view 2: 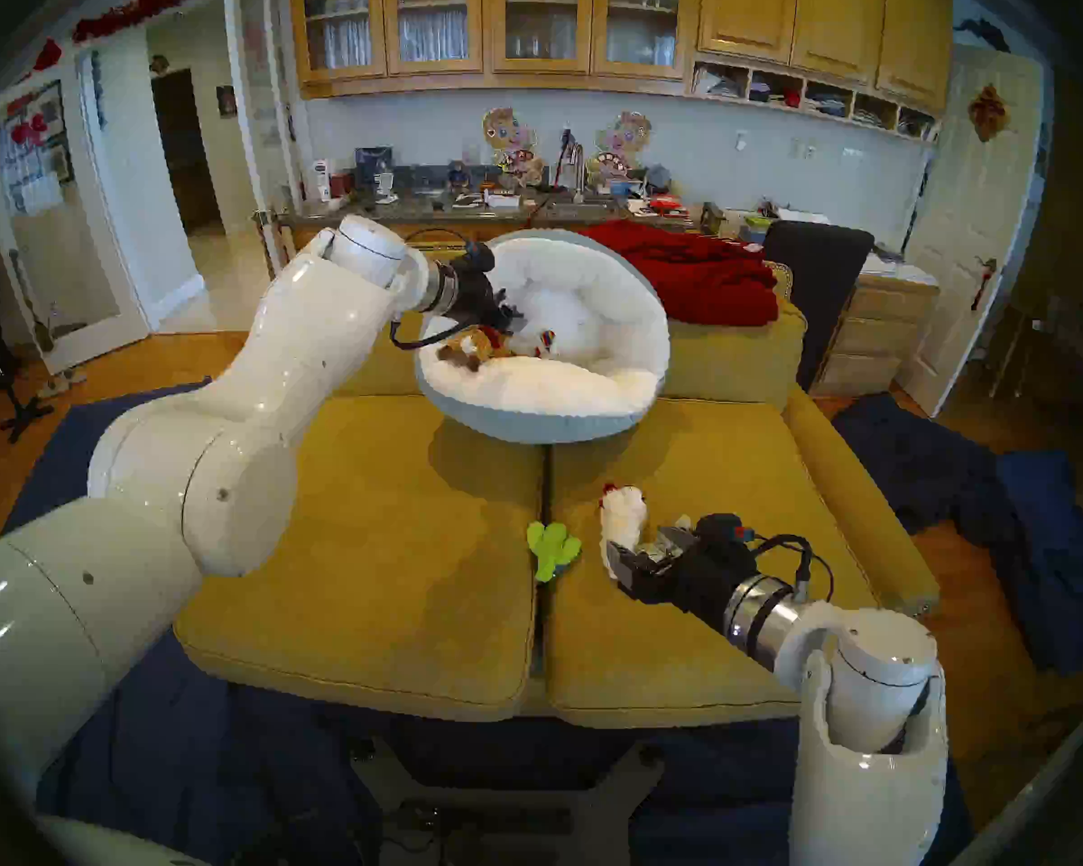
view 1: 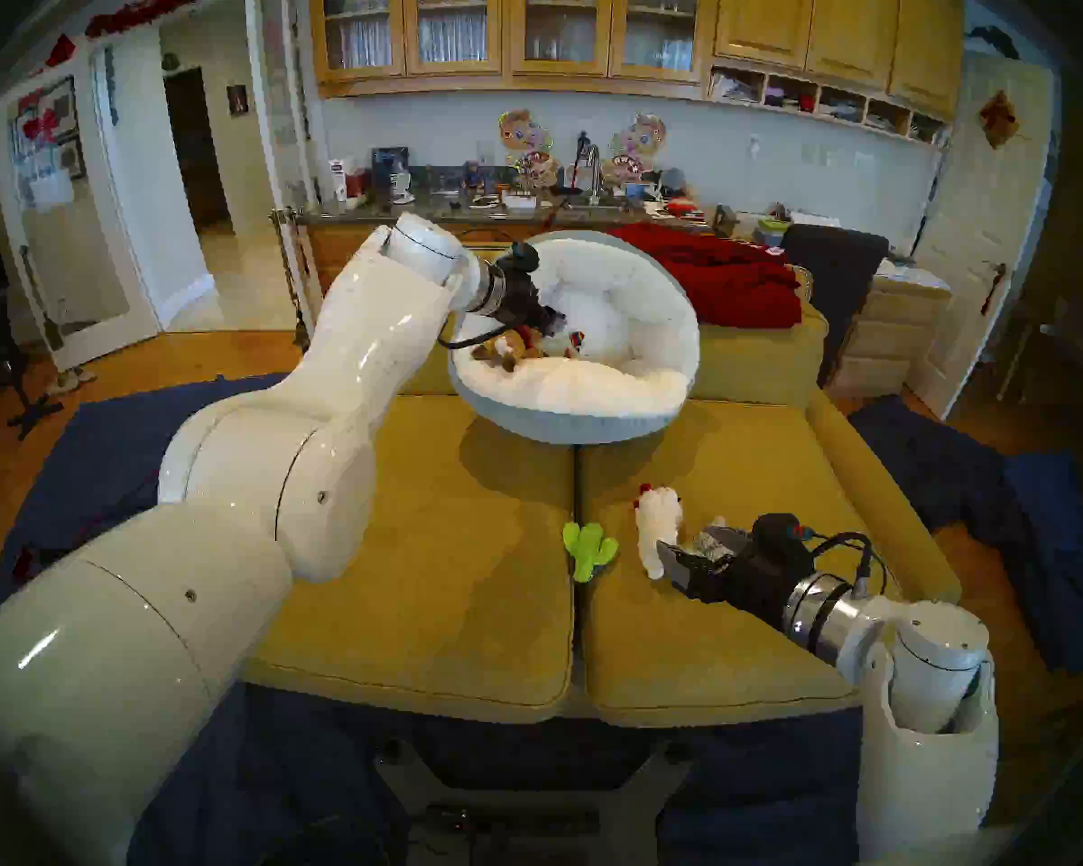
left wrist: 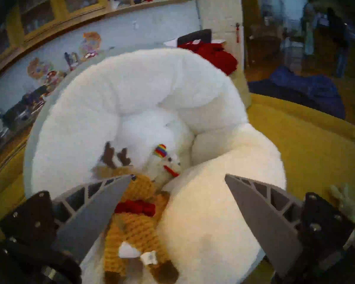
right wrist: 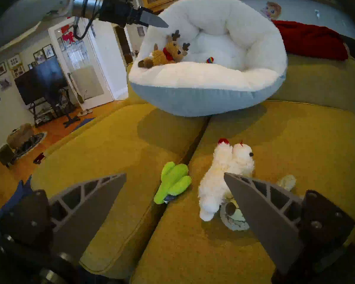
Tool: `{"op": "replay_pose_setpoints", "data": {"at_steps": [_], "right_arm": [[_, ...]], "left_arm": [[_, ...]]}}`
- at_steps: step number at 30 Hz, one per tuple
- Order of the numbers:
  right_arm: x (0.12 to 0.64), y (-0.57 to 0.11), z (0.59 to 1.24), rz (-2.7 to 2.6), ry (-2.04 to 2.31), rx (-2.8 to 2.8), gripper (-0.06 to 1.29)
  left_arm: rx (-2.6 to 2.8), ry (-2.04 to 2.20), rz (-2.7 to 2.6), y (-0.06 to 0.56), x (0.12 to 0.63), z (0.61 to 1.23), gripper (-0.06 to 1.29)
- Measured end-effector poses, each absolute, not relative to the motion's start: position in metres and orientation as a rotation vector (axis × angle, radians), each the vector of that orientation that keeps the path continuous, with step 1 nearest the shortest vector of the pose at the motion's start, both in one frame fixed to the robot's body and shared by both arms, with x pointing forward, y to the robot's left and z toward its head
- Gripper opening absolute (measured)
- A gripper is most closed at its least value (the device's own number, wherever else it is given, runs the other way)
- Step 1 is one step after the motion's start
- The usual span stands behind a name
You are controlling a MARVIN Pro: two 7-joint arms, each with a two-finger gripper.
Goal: Put toys into dog bed
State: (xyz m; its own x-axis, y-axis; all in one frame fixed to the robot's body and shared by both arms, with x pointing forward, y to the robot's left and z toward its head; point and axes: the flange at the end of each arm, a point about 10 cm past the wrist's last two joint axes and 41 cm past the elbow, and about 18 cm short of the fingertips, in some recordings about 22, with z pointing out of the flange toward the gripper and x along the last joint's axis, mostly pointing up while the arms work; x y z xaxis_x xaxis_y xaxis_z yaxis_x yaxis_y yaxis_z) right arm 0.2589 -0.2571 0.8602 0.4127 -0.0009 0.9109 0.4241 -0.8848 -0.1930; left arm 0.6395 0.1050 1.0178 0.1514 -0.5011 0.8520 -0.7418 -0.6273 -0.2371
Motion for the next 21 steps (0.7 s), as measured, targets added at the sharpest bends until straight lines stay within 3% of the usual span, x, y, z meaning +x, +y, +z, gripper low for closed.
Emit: {"op": "replay_pose_setpoints", "data": {"at_steps": [21], "right_arm": [[0.257, -0.256, 0.860, -1.471, -0.347, -2.276, 1.24]], "left_arm": [[2.031, -1.344, 1.423, 0.118, 0.603, 0.981, 1.22]]}}
